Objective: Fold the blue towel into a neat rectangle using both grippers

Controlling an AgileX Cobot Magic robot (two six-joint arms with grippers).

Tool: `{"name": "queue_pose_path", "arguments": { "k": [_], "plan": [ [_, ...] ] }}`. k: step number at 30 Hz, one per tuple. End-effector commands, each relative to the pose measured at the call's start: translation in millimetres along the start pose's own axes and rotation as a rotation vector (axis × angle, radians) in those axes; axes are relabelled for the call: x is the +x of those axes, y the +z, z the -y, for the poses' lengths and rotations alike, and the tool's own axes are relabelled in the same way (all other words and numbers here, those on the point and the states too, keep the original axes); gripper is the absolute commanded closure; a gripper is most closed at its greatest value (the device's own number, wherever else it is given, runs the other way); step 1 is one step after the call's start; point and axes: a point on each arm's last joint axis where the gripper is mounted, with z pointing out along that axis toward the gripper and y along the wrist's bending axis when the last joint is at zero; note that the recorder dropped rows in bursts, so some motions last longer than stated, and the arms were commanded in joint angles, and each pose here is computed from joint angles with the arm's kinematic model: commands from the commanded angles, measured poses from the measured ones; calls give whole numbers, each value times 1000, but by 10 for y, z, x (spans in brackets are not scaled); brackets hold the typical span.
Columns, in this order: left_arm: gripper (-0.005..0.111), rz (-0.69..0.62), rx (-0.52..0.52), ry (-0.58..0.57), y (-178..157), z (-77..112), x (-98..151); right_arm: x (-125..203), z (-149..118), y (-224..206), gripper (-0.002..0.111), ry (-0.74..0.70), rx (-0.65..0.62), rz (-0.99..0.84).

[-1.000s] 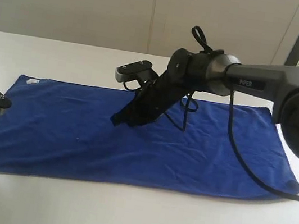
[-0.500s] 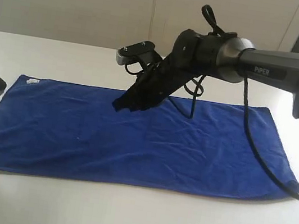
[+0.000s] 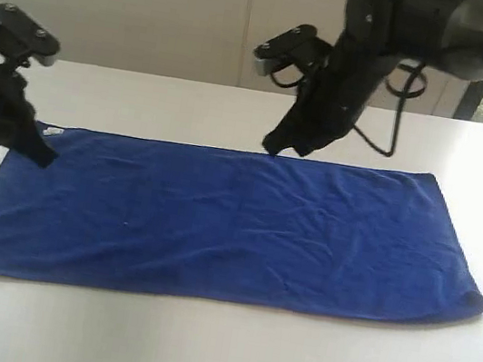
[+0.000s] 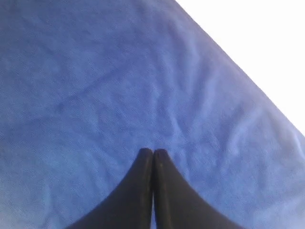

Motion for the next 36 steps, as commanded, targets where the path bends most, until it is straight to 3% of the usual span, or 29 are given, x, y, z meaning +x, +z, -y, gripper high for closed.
{"name": "queue_pose_path", "arguments": {
  "k": [1, 6, 11, 17, 22, 36],
  "plan": [
    [107, 29, 106, 85, 332, 347, -419, 439, 355, -252, 108, 120, 43, -74],
    [107, 49, 208, 214, 726, 829, -869, 948, 374, -315, 108, 162, 72, -134],
    [107, 96, 357, 334, 890, 1338, -1320, 1341, 347, -173, 108, 215, 174, -214],
    [107, 104, 536, 379, 982, 1734, -1500, 1542, 328, 84, 108, 239, 189, -238],
    [107, 54, 563, 392, 1155, 1843, -1424, 1641, 367, 223, 108, 247, 185, -245],
    [107, -11, 587, 385, 1405, 1918, -1277, 1883, 483, 509, 108, 284, 164, -333]
  ]
}}
